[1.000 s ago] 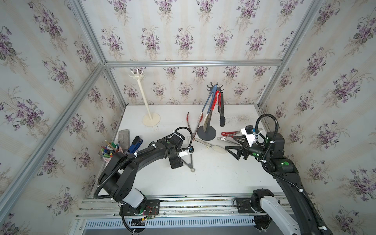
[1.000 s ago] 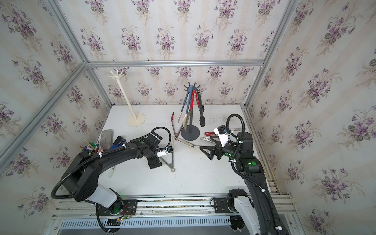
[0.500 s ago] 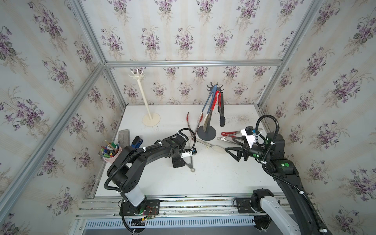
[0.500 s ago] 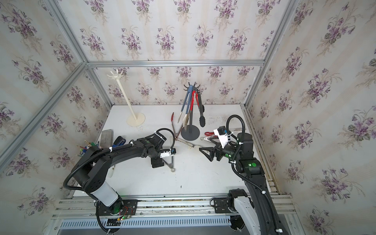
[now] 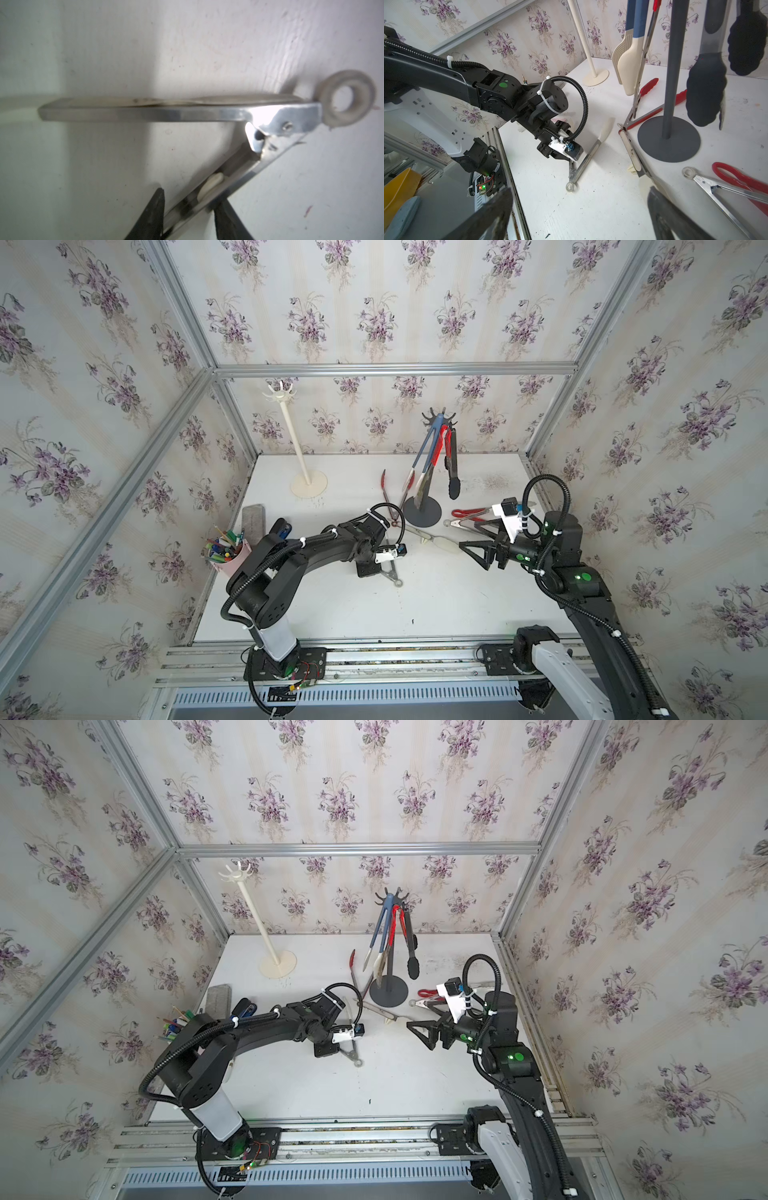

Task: Hang food tongs on kitchen utensil racks
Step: Pick up the food tongs from the center of the board.

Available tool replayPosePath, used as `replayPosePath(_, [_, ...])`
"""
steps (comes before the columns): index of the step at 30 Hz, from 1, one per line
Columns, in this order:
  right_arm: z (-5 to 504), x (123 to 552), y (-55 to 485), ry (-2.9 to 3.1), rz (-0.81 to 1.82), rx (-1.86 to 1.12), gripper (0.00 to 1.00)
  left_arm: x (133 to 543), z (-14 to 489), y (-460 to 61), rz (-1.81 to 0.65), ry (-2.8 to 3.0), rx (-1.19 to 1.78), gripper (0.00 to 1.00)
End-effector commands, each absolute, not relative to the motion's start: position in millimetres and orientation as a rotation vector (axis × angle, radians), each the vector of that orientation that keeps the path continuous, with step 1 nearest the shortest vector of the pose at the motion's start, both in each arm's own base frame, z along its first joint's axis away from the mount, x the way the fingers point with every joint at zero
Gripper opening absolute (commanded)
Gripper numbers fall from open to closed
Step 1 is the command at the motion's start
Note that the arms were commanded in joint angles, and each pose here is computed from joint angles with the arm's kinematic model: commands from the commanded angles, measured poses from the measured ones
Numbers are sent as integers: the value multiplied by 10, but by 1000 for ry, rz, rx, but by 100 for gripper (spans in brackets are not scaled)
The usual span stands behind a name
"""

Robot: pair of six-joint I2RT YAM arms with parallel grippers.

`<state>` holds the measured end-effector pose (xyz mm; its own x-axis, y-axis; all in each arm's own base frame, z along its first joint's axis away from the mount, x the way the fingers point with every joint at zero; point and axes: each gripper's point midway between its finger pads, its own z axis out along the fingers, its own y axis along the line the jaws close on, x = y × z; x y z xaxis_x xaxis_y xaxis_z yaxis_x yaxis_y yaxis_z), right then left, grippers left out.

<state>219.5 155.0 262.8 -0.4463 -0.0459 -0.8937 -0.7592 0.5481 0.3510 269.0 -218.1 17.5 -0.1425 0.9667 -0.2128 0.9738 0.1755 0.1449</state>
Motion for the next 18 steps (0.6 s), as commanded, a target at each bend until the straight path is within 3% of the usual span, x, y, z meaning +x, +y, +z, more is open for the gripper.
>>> replayPosePath(1, [2709, 2204, 1570, 1822, 970, -683, 100, 2632, 158, -2204, -89, 2221, 1858, 30])
replayPosePath(13, [2717, 2223, 1558, 1827, 966, -665, 100, 2648, 160, -2250, -94, 2303, 1787, 22])
replayPosePath(18, [2731, 2218, 1566, 1819, 967, -672, 100, 2642, 145, -2231, -61, 2296, 1803, 42])
